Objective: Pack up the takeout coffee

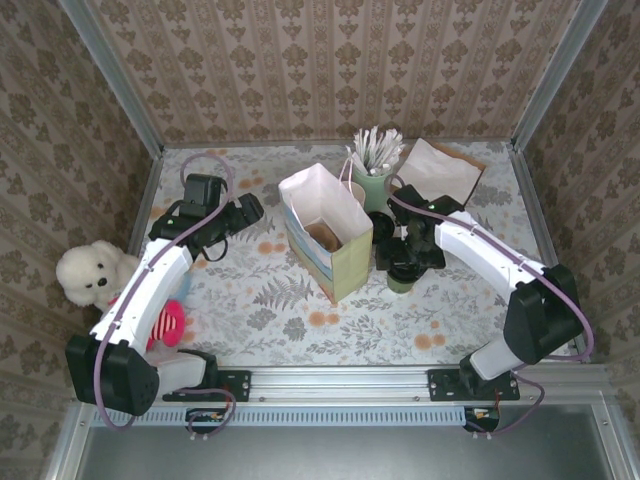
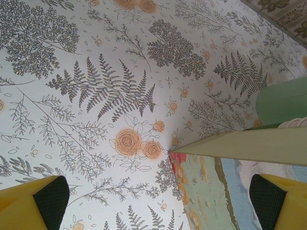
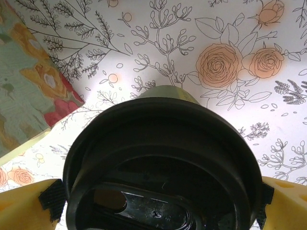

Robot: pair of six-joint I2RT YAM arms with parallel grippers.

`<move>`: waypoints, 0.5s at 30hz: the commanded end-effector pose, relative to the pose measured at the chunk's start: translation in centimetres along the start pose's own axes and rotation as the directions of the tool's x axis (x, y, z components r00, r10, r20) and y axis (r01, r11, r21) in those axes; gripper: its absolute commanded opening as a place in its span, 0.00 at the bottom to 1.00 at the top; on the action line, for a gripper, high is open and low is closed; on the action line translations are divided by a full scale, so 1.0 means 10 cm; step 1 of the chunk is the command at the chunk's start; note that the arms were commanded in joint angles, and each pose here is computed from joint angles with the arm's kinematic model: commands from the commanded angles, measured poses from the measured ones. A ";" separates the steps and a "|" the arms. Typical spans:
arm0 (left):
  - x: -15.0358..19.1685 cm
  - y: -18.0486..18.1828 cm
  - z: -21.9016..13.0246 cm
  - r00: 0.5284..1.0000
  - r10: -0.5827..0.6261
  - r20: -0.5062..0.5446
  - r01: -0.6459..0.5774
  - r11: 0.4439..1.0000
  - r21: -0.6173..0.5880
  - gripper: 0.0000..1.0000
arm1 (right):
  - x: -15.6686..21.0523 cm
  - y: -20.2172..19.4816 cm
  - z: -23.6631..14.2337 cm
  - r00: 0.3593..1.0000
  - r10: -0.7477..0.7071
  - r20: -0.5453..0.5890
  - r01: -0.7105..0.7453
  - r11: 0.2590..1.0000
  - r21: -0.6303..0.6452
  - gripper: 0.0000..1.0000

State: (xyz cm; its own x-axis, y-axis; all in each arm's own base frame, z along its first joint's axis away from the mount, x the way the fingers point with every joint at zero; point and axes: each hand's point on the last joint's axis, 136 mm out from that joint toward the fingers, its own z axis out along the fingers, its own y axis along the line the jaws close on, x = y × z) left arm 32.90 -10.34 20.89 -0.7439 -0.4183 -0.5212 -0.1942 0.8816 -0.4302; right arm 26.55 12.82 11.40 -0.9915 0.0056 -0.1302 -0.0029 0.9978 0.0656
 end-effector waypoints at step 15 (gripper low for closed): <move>0.00 0.08 0.03 1.000 -0.007 0.004 0.007 1.000 -0.020 1.00 | 0.06 -0.08 0.09 0.999 0.034 -0.036 -0.031 0.997 0.072 1.00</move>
State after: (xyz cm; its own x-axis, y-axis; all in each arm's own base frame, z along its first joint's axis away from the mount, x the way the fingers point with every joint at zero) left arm 32.91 -10.14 20.73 -0.7436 -0.4219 -0.5187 -0.2007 0.8808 -0.4288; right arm 26.61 12.26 10.76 -0.9926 0.0245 -0.1192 0.0225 0.9996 0.0182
